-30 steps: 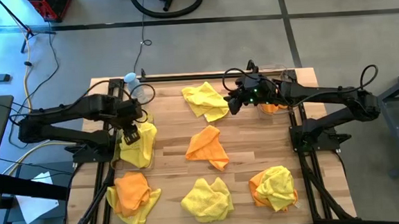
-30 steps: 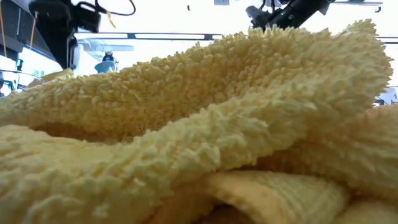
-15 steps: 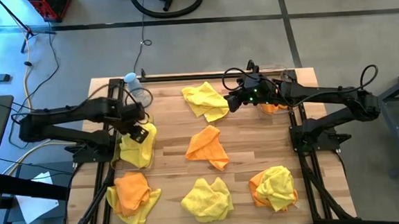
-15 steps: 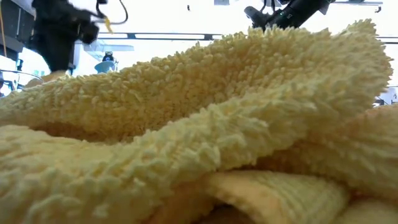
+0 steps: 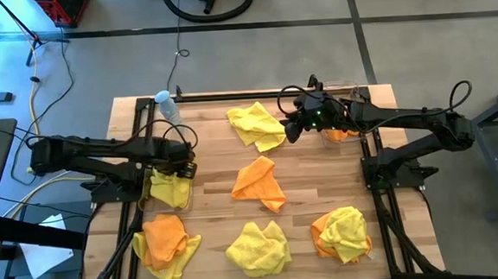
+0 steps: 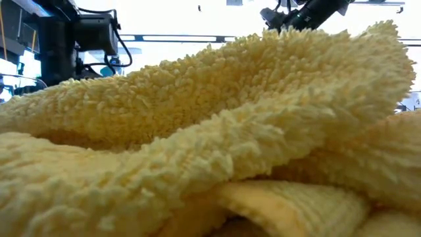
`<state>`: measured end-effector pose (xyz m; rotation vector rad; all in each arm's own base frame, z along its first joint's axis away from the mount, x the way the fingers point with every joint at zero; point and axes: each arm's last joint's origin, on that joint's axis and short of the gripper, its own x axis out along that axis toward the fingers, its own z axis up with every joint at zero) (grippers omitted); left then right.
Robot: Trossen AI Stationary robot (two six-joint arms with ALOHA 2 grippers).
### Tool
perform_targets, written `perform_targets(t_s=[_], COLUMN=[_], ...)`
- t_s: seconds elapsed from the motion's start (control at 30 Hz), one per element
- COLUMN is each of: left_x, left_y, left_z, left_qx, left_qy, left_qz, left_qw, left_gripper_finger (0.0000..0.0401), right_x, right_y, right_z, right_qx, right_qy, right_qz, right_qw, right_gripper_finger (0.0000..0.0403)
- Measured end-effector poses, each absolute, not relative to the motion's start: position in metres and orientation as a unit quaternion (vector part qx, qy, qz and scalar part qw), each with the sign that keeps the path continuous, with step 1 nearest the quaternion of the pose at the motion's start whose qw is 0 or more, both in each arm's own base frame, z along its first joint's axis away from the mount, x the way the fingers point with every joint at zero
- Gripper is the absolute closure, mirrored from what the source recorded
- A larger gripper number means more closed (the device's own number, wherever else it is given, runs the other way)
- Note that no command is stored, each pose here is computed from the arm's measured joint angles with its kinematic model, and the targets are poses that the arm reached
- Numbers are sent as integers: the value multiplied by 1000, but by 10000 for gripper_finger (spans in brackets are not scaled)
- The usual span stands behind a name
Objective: Sort microfiber towel by color & place in baskets
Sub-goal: Put the yellow microfiber cloth into the left transparent bin, then put the orange microfiber cloth into the right transparent bin
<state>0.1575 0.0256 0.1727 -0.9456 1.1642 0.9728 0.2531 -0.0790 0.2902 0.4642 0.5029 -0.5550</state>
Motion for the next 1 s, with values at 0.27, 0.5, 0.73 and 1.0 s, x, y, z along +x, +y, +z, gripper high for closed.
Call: perform_targets(t_s=[0.27, 0.5, 0.73, 1.0], left_x=[163, 164, 170, 171], left_y=[26, 20, 3, -13], left_z=[207, 261, 286, 288], left_qx=[-438, -423, -361, -310], left_qy=[469, 466, 489, 504], left_qz=[442, 401, 304, 260], left_qw=[627, 665, 734, 763], left_gripper_finger=[238, 238, 238, 238], right_x=[253, 254, 264, 310], right_y=[-76, -67, -34, -17], right_z=[289, 287, 287, 281], right_qx=[182, 121, -8, 41], right_qy=[273, 304, 318, 412], right_qz=[-213, -122, -43, -69], right_qw=[920, 937, 947, 908], right_gripper_finger=[240, 240, 240, 240])
